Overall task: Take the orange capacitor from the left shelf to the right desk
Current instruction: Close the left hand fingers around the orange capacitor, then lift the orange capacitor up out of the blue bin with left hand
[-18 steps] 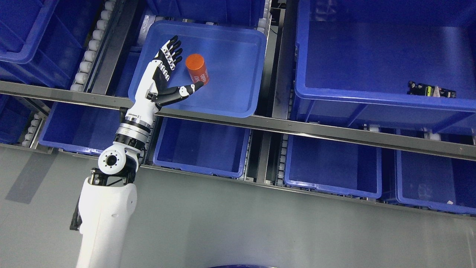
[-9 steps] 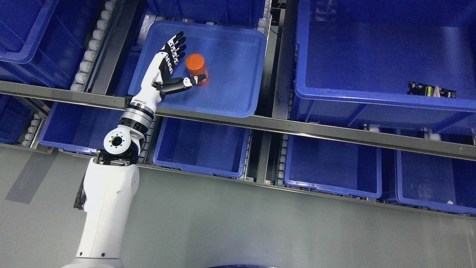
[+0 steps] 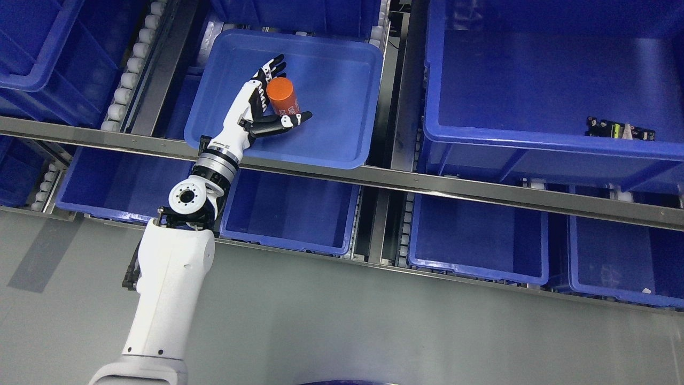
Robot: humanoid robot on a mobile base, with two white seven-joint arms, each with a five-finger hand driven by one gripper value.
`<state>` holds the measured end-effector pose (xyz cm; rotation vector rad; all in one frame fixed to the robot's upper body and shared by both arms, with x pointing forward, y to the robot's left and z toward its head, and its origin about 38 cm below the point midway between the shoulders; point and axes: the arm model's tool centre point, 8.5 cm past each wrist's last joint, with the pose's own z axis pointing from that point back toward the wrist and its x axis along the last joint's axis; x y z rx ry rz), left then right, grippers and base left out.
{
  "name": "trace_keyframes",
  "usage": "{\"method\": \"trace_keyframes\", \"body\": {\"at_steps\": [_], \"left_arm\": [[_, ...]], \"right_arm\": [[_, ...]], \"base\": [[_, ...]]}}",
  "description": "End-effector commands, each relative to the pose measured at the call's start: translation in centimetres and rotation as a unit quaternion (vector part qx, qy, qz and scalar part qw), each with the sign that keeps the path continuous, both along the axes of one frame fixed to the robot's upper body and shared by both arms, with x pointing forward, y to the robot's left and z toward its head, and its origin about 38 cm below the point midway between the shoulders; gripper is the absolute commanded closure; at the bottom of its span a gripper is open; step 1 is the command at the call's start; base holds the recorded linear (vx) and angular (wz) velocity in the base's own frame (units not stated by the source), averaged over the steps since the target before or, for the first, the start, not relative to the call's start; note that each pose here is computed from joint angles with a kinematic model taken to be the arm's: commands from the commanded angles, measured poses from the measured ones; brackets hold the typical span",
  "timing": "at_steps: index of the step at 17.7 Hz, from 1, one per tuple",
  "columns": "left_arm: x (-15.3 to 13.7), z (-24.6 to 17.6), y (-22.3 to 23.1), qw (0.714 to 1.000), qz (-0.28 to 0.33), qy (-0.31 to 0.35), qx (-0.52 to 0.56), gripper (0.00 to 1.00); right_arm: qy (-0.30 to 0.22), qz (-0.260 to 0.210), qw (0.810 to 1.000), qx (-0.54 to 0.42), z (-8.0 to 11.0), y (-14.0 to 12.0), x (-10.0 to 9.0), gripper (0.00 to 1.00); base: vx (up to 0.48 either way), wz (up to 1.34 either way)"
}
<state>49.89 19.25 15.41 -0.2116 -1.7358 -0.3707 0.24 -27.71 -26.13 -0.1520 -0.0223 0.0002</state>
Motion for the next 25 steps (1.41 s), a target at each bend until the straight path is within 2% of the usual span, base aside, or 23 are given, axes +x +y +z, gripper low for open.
{"method": "trace_keyframes", "body": {"at_steps": [1, 3, 11, 14, 15, 20, 25], "left_arm": [[0.3, -2.4, -0.8, 0.999, -0.011, 0.037, 0.013, 0.07], [0.4, -2.3, -0.4, 0.999, -0.007, 0.032, 0.009, 0.20], [0.7, -1.8, 1.3, 1.000, 0.016, 0.026, -0.005, 0.55], [0.5, -1.0, 2.1, 1.000, 0.020, -0.015, -0.016, 0.91], [0.5, -0.9, 2.6, 0.999, 0.025, -0.026, -0.019, 0.97], [0.4, -0.4, 3.1, 0.998, 0.028, -0.044, -0.026, 1.00], [-1.5, 7.8, 1.8, 0.977, -0.002, -0.203, -0.072, 0.98]], "right_arm": [[0.001, -0.002, 1.000, -0.009, 0.1, -1.1, -0.8, 0.00], [0.002, -0.002, 1.000, -0.009, 0.1, -1.1, -0.9, 0.00], [0.001, -0.002, 1.000, -0.009, 0.1, -1.1, -0.8, 0.00], [0.002, -0.002, 1.000, -0.009, 0.1, -1.1, -0.9, 0.00], [0.002, -0.002, 1.000, -0.009, 0.1, -1.1, -0.9, 0.00], [0.002, -0.002, 1.000, -0.009, 0.1, -1.1, -0.9, 0.00], [0.001, -0.002, 1.000, -0.009, 0.1, -1.1, -0.8, 0.00]], "base": [[0.000, 0.00], [0.000, 0.00], [0.000, 0.00], [0.000, 0.00], [0.000, 0.00], [-0.002, 0.02], [0.000, 0.00]]}}
